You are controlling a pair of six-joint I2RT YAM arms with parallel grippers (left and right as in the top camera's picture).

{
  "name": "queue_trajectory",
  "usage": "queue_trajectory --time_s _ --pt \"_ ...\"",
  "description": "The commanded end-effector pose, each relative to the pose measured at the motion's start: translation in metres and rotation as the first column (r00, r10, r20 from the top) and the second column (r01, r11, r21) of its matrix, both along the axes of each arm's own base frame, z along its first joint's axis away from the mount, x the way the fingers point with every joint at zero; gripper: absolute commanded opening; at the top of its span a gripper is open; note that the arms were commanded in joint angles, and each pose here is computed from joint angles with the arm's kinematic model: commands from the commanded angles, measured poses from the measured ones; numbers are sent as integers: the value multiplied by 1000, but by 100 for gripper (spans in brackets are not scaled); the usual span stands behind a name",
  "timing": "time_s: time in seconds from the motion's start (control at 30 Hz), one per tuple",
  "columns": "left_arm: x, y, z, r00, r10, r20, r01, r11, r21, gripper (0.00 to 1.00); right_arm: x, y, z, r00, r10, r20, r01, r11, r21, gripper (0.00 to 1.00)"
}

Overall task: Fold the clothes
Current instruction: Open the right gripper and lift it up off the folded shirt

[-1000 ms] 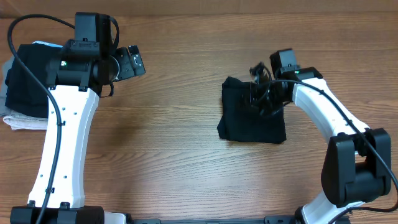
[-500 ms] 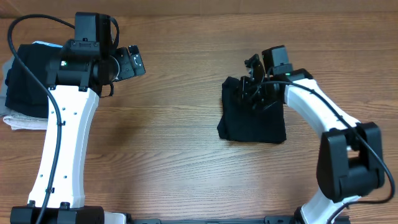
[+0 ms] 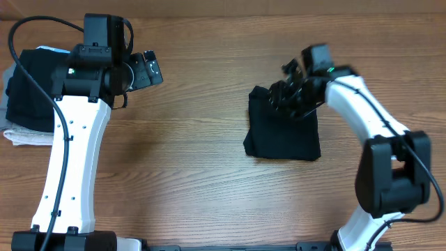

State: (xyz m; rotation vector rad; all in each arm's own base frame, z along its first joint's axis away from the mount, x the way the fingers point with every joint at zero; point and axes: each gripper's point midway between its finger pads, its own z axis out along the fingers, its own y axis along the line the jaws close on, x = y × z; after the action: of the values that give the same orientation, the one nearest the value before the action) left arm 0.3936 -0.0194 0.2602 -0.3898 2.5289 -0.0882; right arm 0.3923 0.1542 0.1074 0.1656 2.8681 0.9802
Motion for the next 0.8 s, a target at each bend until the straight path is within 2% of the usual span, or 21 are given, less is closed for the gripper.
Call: queue_trajectory --time_s 0.0,0.03,0.17,0.77 --pt "0 -1 -1 1000 -6 -3 6 1000 1 100 10 -11 92 989 -25 149 18 999 48 82" --pt "0 -1 -1 1000 -6 -3 6 1000 1 100 7 -14 102 989 -33 146 26 999 47 100" --pt "0 -1 -1 1000 -6 -3 6 1000 1 100 1 -23 123 986 -54 158 46 998 49 100" --pt "0 -1 -1 1000 -6 -3 6 1000 1 100 1 -23 121 987 -54 151 48 998 48 100"
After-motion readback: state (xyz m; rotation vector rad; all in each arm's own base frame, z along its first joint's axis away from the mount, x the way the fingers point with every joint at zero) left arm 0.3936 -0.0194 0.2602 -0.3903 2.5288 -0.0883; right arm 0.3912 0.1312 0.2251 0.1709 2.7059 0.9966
